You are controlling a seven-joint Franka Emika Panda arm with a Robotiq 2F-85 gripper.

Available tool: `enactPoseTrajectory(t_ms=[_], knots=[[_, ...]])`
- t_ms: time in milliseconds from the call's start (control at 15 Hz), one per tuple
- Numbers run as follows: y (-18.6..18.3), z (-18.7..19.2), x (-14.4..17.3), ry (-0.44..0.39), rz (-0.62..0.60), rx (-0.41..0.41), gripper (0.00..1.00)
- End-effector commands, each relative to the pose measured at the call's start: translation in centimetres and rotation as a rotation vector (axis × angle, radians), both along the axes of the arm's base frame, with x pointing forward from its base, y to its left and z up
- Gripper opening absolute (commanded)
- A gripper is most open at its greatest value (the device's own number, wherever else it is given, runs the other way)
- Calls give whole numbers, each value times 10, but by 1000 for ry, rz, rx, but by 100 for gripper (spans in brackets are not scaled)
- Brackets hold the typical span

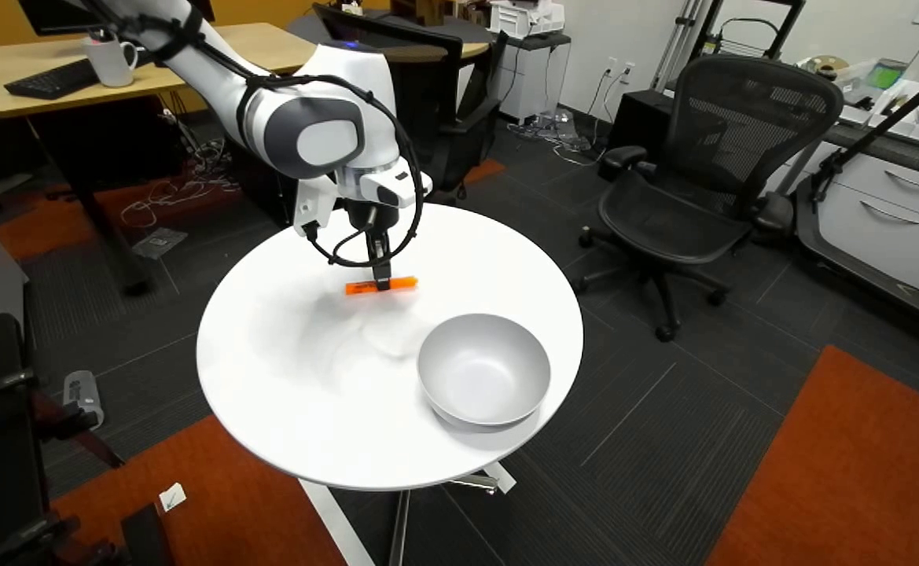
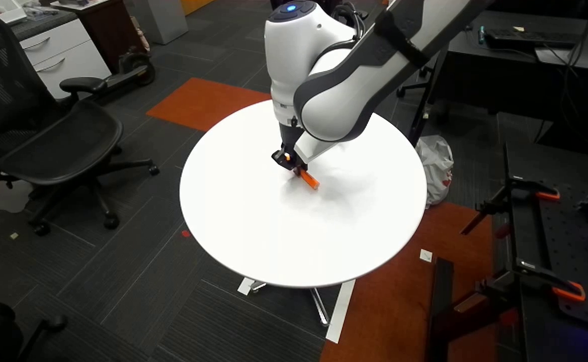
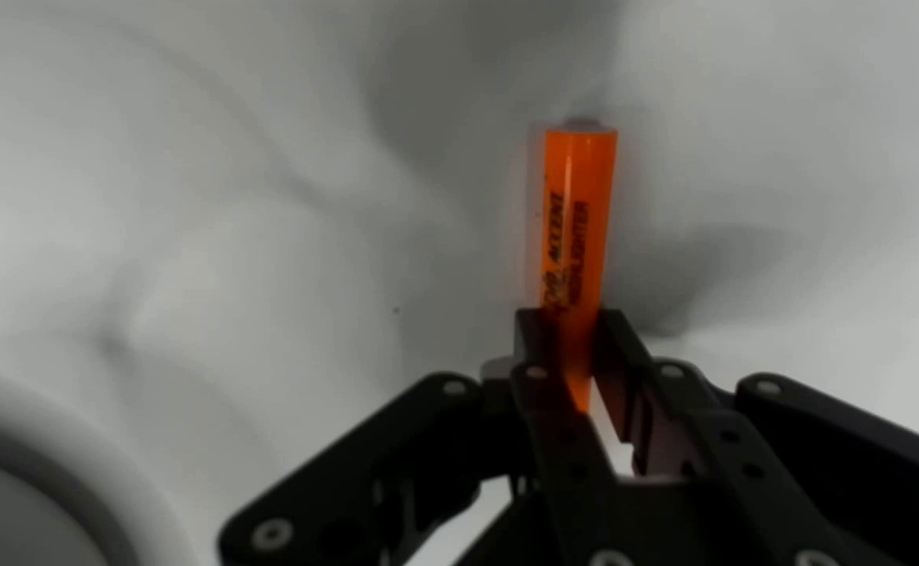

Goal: Put the orange marker inside the grey bowl

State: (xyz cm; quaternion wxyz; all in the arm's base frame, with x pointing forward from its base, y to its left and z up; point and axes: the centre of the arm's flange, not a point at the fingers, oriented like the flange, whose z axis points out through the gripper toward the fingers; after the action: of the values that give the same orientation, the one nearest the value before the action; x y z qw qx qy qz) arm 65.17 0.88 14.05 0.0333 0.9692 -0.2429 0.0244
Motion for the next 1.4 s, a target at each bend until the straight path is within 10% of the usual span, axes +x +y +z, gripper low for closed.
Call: enactPoseTrajectory(t_ms=[0,533,1333], knots=[[-15,50,-7,-97,-40,8,5],[-91,158,-14,-346,-282,18,5],[-229,141,-21,-281,-658,62,5]])
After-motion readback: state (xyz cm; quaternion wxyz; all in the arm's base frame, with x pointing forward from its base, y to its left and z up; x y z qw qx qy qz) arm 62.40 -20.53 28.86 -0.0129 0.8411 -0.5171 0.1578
